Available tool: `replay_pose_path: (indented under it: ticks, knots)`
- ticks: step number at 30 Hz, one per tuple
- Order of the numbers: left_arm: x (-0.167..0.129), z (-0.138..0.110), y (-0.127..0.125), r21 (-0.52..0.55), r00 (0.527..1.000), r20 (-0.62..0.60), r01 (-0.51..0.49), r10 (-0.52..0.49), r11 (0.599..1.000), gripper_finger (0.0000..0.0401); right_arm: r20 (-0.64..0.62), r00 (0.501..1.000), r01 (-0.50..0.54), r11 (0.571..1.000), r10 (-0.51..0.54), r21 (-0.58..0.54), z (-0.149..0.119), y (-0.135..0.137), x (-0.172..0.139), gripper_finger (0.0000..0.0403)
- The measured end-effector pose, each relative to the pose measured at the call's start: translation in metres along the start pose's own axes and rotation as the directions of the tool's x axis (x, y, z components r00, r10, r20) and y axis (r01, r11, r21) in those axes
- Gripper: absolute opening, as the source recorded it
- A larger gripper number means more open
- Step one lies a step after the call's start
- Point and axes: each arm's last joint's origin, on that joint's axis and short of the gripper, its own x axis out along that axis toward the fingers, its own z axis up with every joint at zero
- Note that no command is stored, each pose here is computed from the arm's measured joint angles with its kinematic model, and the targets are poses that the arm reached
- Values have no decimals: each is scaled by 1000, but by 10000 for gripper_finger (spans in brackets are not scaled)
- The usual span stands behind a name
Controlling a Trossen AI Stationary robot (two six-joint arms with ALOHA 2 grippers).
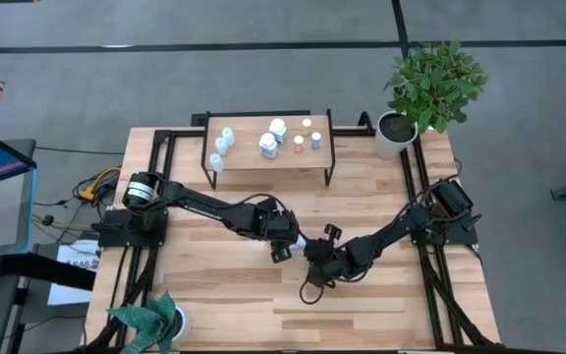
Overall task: Pick and place medicine bottles onto shelf by color
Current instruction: Put the white pill bottle on the shelf
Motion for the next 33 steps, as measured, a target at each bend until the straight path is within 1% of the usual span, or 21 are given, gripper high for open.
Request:
replay_pose_path:
  ticks: [2,6,10,13,17,21,25,28,30,33]
  knots:
    - [6,1,-3,-1,1000,6,10,-10,1000,208,15,1000,0,1000,0,-5,3,0,0,107]
    - [15,-4,-4,-2,999,-35,-7,7,1000,208,30,1000,-3,999,4,-35,10,1,-1,107]
    - [14,-4,-4,-9,999,-24,-34,34,999,208,45,999,9,998,-6,-58,16,1,-2,107]
    - [4,-6,-4,7,998,-7,-68,68,998,208,40,998,44,996,-41,-76,20,0,-6,107]
    - [-18,-3,3,-4,996,9,-89,89,996,208,29,997,71,993,-69,-92,23,-1,-14,107]
    - [-23,-6,7,-1,991,-16,-131,131,991,208,27,997,73,993,-70,-97,23,-3,-19,107]
    - [-21,-10,8,12,989,-48,-143,143,990,208,21,995,98,991,-97,-90,20,-5,-18,107]
    - [-22,-15,12,44,969,-74,-234,237,971,208,24,995,98,990,-96,-105,10,-1,-20,107]
    - [-30,-19,19,53,951,-101,-290,294,956,208,25,995,98,990,-96,-105,3,1,-27,107]
    - [-41,-20,27,34,941,-128,-312,314,949,208,19,995,103,991,-101,-84,-7,4,-32,107]
